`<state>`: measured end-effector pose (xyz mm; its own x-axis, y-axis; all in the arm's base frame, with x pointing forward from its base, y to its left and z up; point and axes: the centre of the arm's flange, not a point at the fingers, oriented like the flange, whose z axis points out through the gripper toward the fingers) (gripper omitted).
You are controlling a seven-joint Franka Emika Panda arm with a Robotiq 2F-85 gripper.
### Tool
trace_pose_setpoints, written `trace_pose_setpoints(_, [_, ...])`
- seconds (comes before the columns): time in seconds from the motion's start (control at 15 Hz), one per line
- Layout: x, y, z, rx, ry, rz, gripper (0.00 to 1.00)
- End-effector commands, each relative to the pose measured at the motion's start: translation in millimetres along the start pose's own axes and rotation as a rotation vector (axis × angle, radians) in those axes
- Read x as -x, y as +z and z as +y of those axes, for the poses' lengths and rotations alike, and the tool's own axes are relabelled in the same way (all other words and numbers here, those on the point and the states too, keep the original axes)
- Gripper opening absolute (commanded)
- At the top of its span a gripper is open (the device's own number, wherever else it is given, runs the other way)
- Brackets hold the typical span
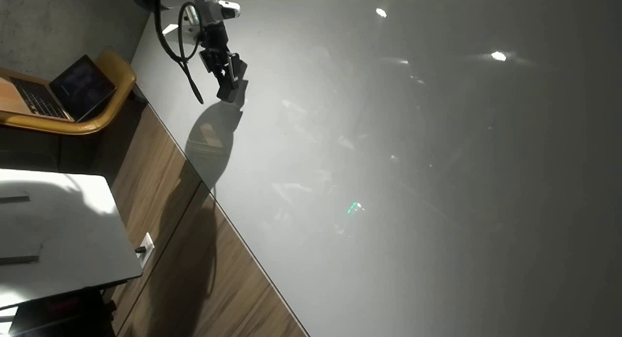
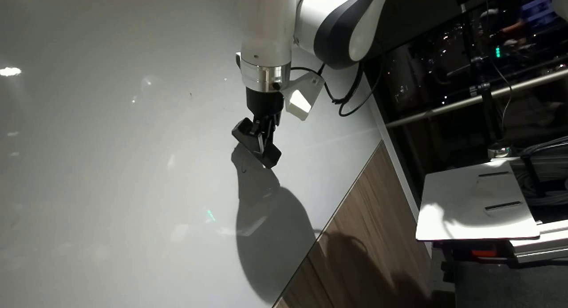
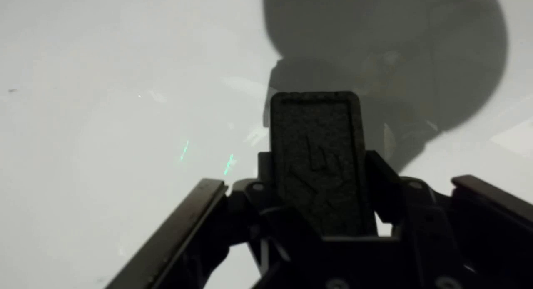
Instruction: Use the duster to erase the writings on the board
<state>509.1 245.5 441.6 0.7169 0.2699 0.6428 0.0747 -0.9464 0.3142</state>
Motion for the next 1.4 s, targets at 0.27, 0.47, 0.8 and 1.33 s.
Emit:
trace_pose_setpoints(0.27, [-31.8, 9.0, -29.3, -0.033, 0.032, 0.06, 0.3])
trace_pose_setpoints(0.47, [-32.7, 22.7, -34.4, -0.031, 0.043, 0.054, 0.3])
trace_pose_setpoints(0.8, [-28.4, 41.0, -35.6, -0.028, 0.056, 0.037, 0.3])
trace_pose_setpoints(1.33, [-37.9, 70.7, 20.9, 0.042, 0.049, 0.053, 0.3])
